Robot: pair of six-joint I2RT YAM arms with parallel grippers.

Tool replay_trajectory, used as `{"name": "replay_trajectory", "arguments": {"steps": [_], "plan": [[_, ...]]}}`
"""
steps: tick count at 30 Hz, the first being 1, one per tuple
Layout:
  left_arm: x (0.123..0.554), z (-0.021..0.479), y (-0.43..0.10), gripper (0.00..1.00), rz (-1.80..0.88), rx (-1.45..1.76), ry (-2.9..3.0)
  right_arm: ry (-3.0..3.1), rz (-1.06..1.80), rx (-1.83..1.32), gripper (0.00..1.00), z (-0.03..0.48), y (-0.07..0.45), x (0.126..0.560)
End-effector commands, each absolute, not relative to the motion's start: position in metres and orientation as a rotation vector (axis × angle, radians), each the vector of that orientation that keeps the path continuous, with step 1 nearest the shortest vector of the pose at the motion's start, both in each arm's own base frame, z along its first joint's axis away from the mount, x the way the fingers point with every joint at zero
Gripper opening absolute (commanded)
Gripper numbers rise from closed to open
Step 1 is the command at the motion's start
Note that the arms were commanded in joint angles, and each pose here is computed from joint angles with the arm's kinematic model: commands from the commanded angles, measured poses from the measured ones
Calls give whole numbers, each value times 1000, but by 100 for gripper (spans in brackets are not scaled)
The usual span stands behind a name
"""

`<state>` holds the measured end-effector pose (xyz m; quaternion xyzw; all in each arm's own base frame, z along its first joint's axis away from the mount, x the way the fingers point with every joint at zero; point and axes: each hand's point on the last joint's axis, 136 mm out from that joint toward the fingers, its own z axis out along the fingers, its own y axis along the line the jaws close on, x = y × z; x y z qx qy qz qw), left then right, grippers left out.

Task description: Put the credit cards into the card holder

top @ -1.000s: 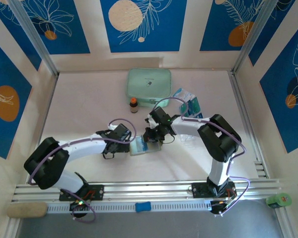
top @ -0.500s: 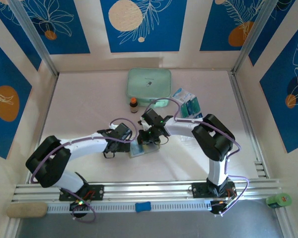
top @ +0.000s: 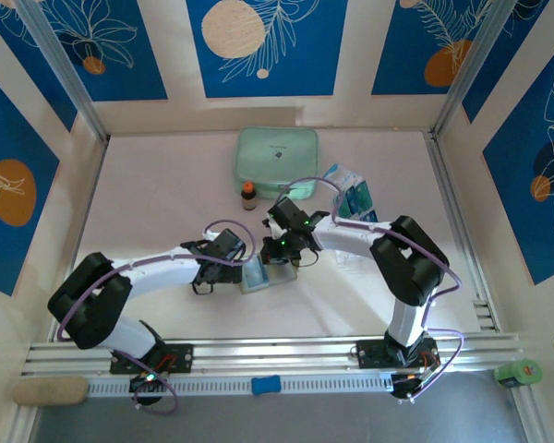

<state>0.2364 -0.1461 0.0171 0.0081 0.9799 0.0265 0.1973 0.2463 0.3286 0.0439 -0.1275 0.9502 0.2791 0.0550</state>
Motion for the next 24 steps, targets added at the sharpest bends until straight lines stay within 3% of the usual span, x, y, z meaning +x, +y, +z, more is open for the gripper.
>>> {"name": "replay_trajectory", "arguments": {"steps": [1, 24], "plan": [[236, 6, -146, 100, 73, 25, 2763, 2934, 781, -385, 0, 31, 323, 244], [238, 3, -148, 100, 71, 33, 2764, 2976, 700, -529, 0, 18, 345, 221]]}}
